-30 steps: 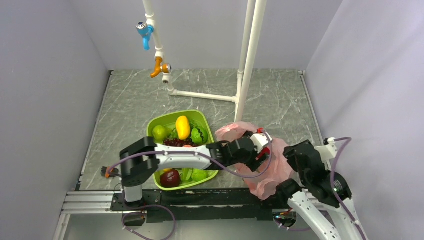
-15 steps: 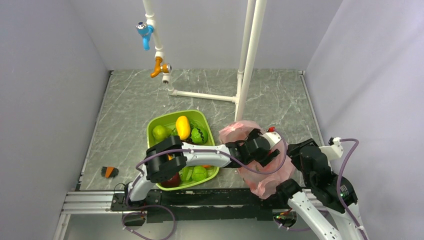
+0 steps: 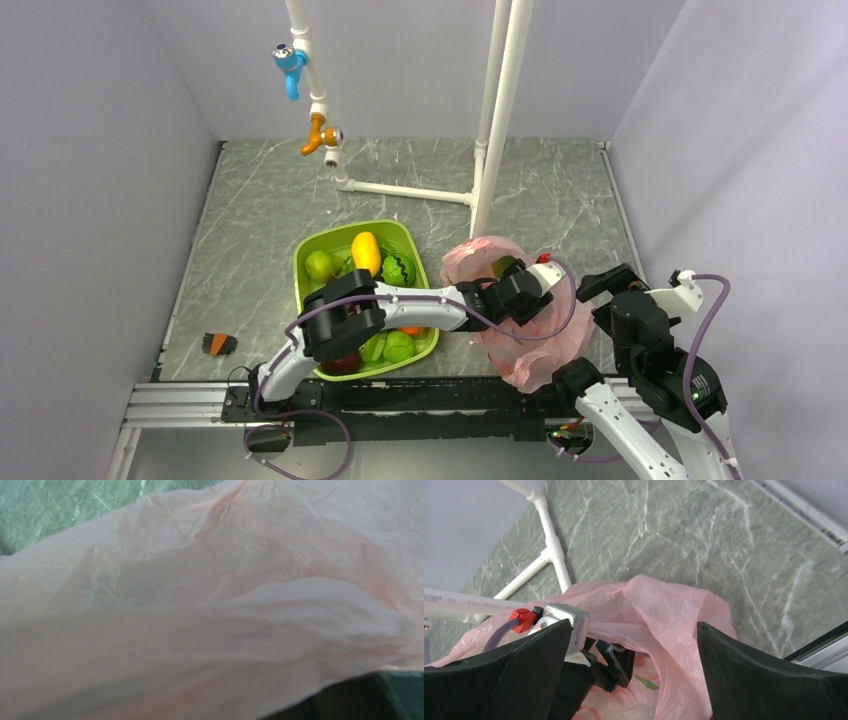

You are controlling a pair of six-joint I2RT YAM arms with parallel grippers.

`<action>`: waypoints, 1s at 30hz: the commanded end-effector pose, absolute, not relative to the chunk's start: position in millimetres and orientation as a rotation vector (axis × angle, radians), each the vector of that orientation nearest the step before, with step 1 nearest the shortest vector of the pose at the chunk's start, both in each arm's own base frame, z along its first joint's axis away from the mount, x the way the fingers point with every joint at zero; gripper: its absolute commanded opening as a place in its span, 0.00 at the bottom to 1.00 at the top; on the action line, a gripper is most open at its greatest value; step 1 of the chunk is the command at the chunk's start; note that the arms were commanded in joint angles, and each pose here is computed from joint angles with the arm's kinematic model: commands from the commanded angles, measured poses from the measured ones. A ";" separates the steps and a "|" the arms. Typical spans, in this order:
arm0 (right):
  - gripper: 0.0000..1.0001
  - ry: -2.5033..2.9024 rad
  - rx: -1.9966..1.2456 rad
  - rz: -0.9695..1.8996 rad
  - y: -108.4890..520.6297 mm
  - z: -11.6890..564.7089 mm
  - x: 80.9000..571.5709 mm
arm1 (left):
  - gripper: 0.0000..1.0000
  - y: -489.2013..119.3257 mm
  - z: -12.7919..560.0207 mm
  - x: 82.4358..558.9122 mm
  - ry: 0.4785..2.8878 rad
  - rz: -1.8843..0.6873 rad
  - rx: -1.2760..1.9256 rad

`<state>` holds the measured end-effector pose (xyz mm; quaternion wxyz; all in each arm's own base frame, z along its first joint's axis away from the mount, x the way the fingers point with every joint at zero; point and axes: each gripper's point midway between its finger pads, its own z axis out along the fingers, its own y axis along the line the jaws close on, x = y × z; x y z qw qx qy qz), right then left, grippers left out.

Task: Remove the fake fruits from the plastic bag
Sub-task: Take out the fake fruit from the plastic bag.

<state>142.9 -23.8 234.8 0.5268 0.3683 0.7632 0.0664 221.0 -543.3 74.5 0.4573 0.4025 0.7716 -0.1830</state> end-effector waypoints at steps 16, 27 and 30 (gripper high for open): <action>1.00 1.727 0.831 0.111 -29.0 256.3 162.2 | 0.46 -524.3 172.5 163.2 1.855 -0.881 1.011; 1.00 1.737 0.848 0.170 -17.7 249.5 169.8 | 0.42 -506.3 213.2 140.8 1.852 -0.989 1.036; 1.00 1.766 0.847 0.171 -13.6 243.8 171.4 | 0.41 -494.0 230.1 126.3 1.835 -1.068 1.042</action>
